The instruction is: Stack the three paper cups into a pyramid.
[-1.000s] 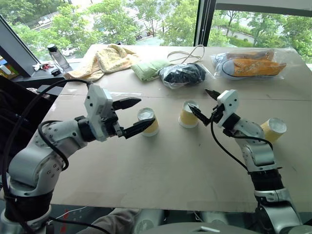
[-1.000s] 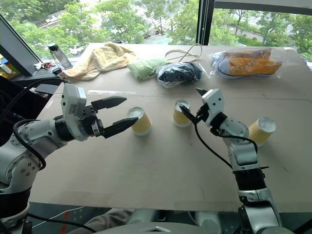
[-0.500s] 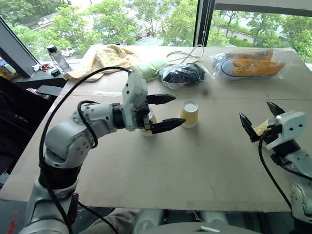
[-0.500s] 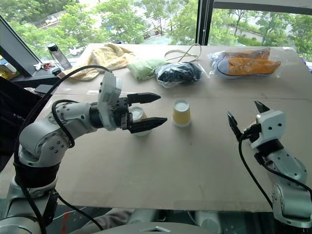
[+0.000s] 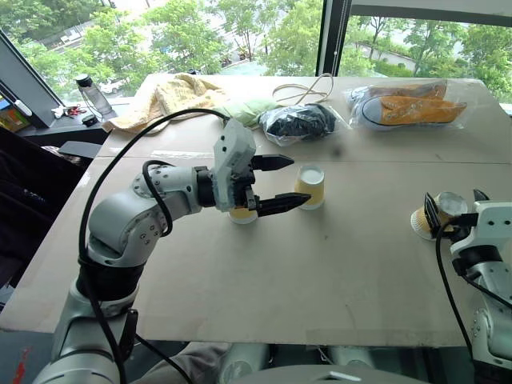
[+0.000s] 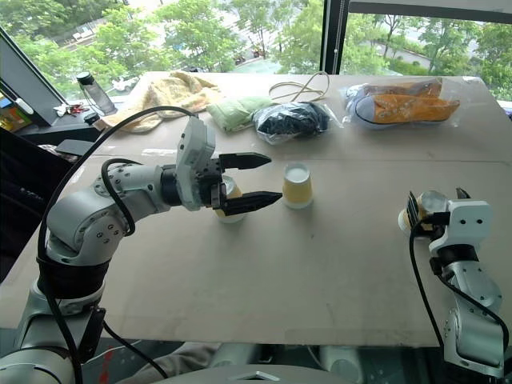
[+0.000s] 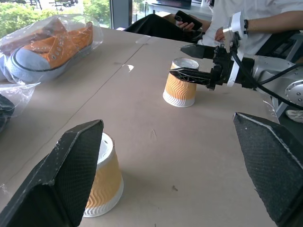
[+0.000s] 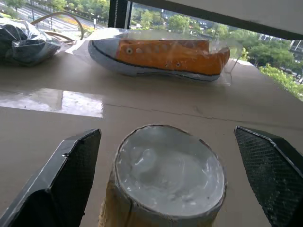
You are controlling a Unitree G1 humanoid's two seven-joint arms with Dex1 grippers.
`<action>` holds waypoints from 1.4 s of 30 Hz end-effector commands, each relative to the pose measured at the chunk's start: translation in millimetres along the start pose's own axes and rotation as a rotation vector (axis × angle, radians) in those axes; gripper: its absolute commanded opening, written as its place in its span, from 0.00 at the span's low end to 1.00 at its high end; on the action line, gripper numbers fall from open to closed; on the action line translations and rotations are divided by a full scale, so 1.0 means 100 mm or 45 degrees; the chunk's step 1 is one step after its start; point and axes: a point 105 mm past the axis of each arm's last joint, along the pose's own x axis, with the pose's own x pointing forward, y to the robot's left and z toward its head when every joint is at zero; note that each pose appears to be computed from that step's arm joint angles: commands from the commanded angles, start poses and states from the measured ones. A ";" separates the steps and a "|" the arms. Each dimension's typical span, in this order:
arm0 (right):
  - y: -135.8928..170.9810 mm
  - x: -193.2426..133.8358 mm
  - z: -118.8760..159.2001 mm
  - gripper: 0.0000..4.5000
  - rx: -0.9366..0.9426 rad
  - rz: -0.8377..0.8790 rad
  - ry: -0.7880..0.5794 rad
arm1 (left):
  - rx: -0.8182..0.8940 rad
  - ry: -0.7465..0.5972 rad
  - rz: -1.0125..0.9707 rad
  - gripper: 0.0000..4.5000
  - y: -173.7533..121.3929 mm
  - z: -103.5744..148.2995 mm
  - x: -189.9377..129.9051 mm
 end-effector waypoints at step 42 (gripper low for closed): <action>1.61 0.71 0.69 0.48 0.078 0.704 -0.195 | 0.162 -0.039 0.112 1.00 -0.02 -0.02 -0.54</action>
